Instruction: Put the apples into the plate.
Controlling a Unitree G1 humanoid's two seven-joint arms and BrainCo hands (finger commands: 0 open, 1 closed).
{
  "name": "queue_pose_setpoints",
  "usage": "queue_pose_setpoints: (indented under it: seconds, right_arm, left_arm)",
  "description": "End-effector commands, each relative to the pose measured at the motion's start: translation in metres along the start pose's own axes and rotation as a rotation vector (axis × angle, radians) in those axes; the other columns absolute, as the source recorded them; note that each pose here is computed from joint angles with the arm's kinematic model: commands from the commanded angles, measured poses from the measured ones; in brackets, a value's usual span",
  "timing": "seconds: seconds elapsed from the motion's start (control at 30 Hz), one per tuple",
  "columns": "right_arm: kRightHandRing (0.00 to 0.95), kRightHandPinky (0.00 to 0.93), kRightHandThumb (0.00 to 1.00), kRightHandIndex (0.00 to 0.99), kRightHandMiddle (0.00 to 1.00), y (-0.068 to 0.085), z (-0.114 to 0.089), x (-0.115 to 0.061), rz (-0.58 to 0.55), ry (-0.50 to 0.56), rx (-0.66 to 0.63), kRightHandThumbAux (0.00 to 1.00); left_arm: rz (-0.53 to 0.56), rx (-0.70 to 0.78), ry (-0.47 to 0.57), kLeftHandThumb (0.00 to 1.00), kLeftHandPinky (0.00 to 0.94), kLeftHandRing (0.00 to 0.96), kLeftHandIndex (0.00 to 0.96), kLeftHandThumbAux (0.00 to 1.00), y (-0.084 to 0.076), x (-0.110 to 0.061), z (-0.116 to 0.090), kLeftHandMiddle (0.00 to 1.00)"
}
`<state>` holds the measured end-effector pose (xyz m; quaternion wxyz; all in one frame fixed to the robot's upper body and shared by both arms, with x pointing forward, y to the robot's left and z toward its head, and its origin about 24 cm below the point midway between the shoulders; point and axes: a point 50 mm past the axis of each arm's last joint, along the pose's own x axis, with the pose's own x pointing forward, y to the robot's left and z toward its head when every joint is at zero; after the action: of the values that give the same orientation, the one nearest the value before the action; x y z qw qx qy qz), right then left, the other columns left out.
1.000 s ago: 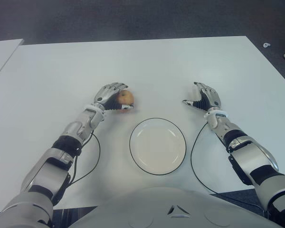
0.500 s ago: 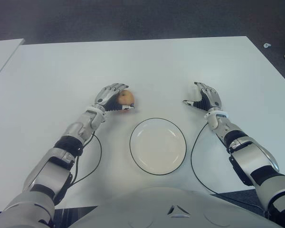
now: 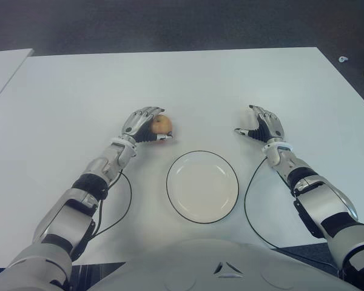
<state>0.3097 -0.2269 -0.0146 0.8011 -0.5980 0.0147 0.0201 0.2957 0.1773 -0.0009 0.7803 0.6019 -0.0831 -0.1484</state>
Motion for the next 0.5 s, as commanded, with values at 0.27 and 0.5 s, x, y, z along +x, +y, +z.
queue_pose_setpoints:
  seconds: [0.27, 0.5]
  right_arm:
    - [0.213, 0.011, 0.357, 0.046, 0.175, 0.0505, -0.022, -0.0526, 0.209, 0.059, -0.014, 0.561]
    - [0.221, 0.021, 0.412, 0.074, 0.21, 0.0476, -0.0206, -0.0526, 0.155, 0.042, 0.01, 0.562]
  left_arm:
    - [-0.103, -0.034, 0.039, 0.334, 0.355, 0.324, 0.295, 0.346, -0.0315, -0.0129, 0.0016, 0.339]
    - [-0.089, 0.043, 0.059, 0.644, 0.676, 0.632, 0.427, 0.628, -0.0362, -0.0133, -0.0029, 0.641]
